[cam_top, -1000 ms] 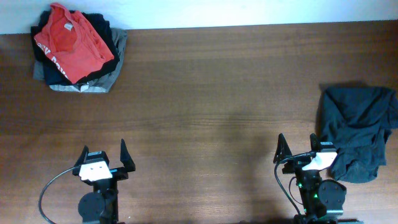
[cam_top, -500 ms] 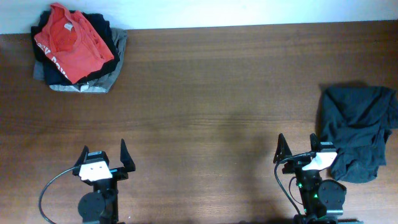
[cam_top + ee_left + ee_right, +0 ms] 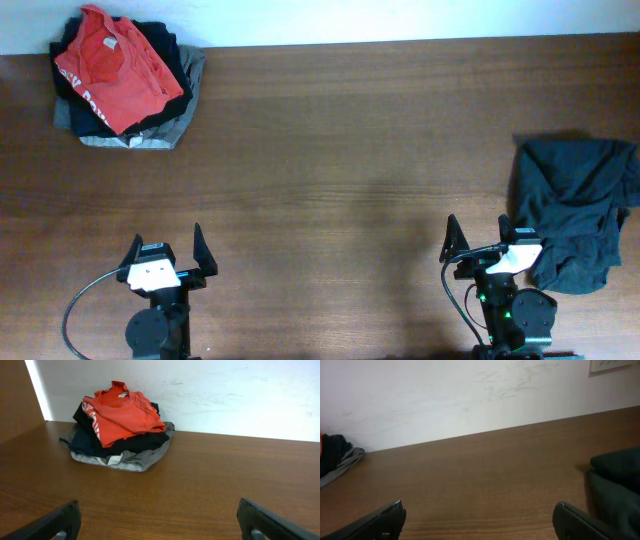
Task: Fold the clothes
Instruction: 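Open the right gripper and reach toward the dark shirt at right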
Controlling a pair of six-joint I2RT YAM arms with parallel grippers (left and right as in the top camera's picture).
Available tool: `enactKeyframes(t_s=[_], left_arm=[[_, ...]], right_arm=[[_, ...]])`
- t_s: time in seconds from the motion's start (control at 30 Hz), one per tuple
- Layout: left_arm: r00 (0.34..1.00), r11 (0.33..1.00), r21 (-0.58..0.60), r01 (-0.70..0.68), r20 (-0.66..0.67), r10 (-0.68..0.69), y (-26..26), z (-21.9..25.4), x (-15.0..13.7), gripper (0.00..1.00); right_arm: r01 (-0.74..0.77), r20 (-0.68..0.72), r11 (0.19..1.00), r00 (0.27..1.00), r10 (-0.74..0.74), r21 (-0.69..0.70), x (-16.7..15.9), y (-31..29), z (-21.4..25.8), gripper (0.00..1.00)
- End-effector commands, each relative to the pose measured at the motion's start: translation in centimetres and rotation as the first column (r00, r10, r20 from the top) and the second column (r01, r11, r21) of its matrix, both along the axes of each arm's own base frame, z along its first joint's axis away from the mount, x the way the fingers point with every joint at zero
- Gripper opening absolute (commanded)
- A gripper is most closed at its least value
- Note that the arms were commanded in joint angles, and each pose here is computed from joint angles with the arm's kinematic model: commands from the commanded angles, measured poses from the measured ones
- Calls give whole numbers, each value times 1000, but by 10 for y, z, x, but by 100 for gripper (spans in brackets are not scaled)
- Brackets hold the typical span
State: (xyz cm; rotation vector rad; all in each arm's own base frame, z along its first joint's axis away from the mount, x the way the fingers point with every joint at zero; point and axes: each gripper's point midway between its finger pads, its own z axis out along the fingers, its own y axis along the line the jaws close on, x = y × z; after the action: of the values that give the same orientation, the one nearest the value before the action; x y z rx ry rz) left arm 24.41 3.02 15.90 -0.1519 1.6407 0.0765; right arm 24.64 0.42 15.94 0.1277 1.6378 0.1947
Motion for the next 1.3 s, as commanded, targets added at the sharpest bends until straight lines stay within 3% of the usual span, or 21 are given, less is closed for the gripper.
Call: enactKeyframes(t_s=[0.0, 1.27], left_arm=[[1000, 1000, -9, 12, 4, -12, -3, -1, 0, 99], [1000, 1000, -9, 12, 4, -12, -3, -1, 0, 99]], right_arm=[[13, 0, 1000, 1000, -13, -7, 0, -3, -1, 99], [20, 0, 1000, 1000, -20, -7, 0, -4, -1, 98]])
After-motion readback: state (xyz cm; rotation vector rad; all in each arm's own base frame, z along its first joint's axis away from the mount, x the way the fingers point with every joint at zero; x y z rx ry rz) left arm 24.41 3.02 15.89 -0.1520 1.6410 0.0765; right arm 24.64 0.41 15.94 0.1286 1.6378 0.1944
